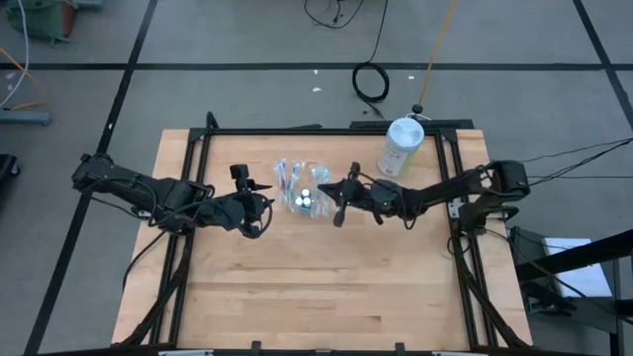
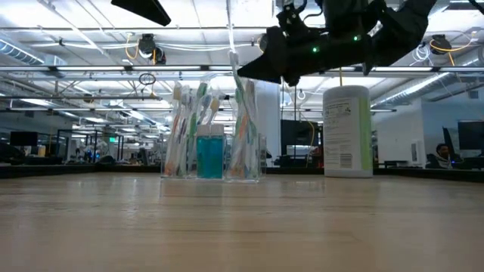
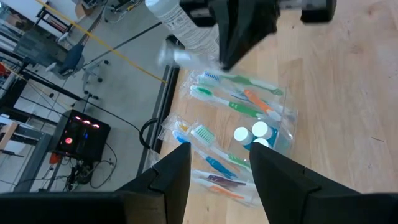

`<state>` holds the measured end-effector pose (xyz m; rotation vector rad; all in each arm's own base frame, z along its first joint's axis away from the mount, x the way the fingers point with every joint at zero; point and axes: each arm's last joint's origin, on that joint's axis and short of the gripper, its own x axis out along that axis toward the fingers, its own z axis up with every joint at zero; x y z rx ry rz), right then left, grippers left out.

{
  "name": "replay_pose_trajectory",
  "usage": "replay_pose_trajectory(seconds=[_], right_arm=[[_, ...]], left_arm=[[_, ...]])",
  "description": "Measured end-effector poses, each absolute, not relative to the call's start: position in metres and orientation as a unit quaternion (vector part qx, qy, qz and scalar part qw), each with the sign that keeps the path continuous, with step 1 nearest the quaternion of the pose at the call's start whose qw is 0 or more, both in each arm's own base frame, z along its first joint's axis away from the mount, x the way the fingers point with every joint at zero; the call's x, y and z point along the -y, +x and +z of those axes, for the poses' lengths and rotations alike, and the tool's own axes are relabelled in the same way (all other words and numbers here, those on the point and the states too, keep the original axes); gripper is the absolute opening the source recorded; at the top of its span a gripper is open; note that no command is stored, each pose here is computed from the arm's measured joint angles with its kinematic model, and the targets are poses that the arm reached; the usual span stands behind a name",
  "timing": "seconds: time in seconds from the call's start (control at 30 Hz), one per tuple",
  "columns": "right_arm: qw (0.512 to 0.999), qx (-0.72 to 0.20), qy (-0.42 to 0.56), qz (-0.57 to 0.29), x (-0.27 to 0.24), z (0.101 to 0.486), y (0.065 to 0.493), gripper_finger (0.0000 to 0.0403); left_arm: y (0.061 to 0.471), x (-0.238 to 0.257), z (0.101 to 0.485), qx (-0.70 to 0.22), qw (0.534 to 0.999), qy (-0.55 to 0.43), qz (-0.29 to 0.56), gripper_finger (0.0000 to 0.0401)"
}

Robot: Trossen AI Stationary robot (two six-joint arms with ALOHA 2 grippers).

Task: Pick & Place toothbrushing station
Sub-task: Put the green toothbrush into the transparent organizer

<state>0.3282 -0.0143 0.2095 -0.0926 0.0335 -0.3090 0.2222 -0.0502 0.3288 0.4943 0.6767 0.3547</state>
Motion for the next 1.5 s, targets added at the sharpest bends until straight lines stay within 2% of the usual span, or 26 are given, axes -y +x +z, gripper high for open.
replay_pose_trajectory(seconds=[0.4, 0.63, 0.8, 1.13, 1.5], right_arm=[[0.970, -0.095, -0.075, -0.212, 0.002, 0.182, 0.332, 0.0000], [0.971, -0.102, -0.113, -0.184, -0.023, 0.181, 0.330, 0.0000], [0.972, -0.105, -0.112, -0.176, -0.029, 0.180, 0.330, 0.0000], [0.959, -0.188, -0.058, -0.205, -0.013, 0.162, 0.325, 0.0000], [0.962, -0.184, -0.050, -0.198, -0.016, 0.162, 0.325, 0.0009]], left_arm=[[0.222, 0.051, 0.329, -0.327, 0.901, 0.232, 0.166, 0.0170], [0.222, 0.051, 0.328, -0.329, 0.904, 0.228, 0.152, 0.0170], [0.222, 0.051, 0.328, -0.329, 0.904, 0.228, 0.152, 0.0170], [0.222, 0.051, 0.328, -0.329, 0.904, 0.228, 0.152, 0.0170], [0.222, 0.051, 0.328, -0.329, 0.904, 0.226, 0.153, 0.0170]])
